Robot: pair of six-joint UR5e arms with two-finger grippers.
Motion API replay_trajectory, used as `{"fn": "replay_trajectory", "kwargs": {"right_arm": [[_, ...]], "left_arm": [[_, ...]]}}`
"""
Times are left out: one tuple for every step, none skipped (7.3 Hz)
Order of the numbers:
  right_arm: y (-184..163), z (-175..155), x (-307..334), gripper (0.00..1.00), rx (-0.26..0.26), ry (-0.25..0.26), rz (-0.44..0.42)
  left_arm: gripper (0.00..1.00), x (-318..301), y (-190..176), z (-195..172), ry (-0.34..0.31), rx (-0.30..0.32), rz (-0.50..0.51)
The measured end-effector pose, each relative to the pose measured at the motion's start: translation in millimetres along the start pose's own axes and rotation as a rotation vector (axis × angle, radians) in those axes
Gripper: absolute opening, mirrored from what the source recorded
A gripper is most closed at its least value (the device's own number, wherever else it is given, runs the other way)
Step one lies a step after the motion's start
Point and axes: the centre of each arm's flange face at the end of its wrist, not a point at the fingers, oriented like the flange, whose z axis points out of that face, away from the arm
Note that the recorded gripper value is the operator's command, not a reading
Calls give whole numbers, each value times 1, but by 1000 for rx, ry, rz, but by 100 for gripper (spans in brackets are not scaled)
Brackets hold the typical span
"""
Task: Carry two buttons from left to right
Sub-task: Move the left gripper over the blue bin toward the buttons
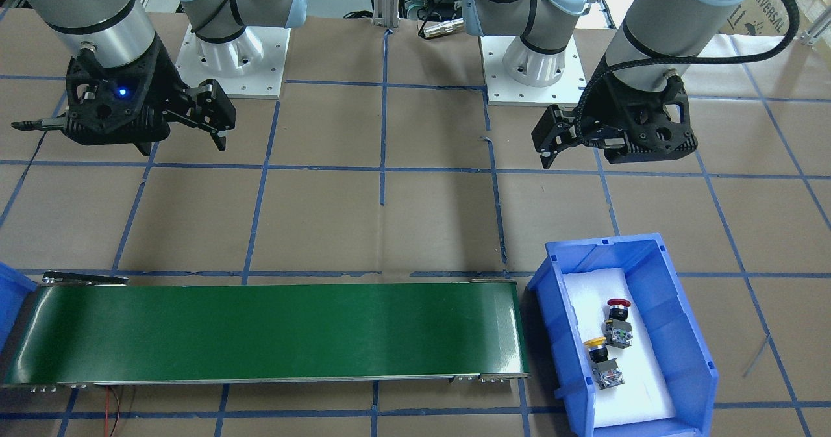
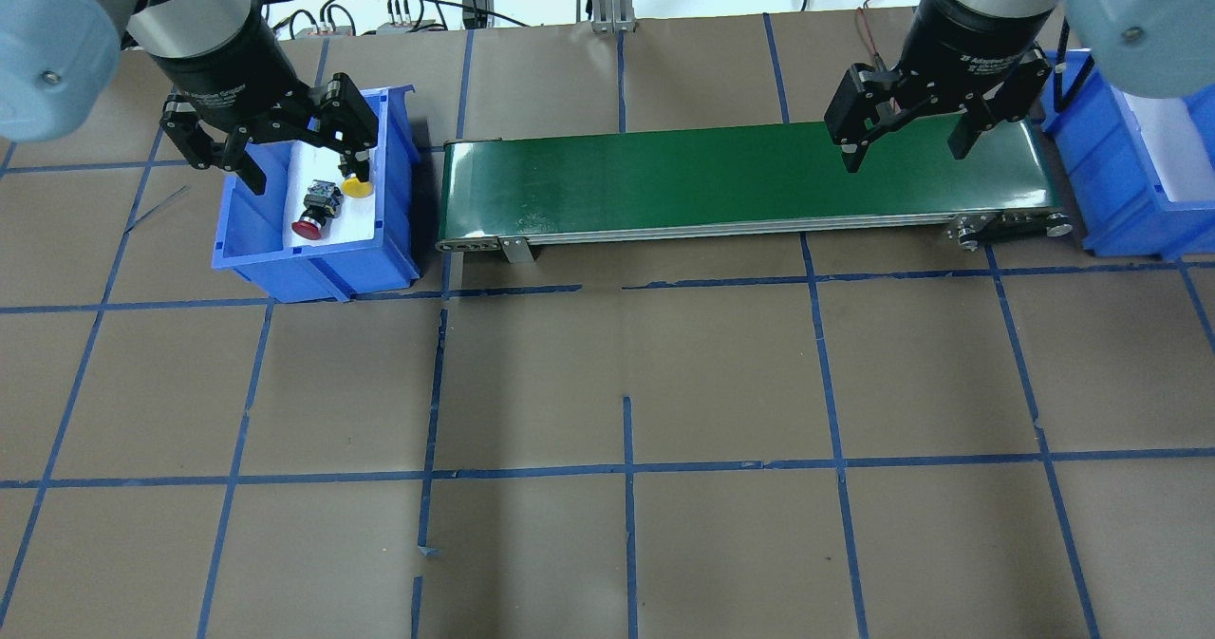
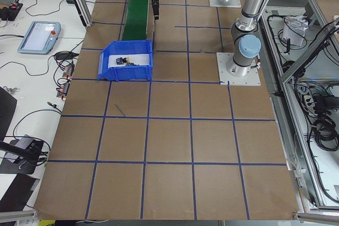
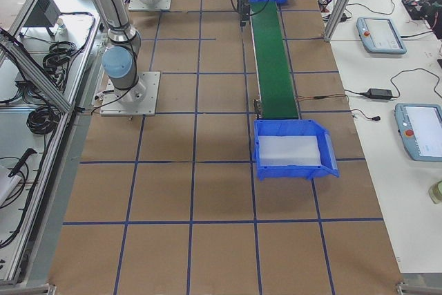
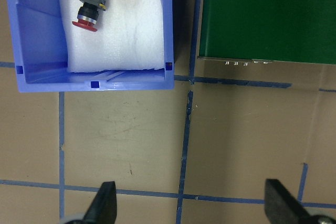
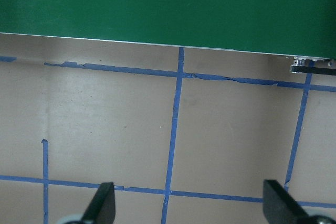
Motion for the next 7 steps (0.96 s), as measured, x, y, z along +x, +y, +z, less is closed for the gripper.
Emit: {"fn": "replay_trajectory", "kwargs": {"right_arm": [[0,0,0,100,0,0,0],[0,0,0,100,0,0,0],[0,0,0,100,0,0,1],[0,0,0,100,0,0,1],[0,0,0,100,0,0,0],[0,0,0,100,-1,0,0],[0,1,0,100,-1,0,-1]], "left_arm": [[100,0,0,2,1,-3,0],[100,-1,-2,3,2,-5,-1],[100,-2,-3,2,1,-3,-3],[100,-6,-4,0,1,0,-7],[100,-8,-5,1,2,-1,-11],[100,-9,-6,0,10,0,-14],[100,-10,-6,-2,19,4,-16]]}}
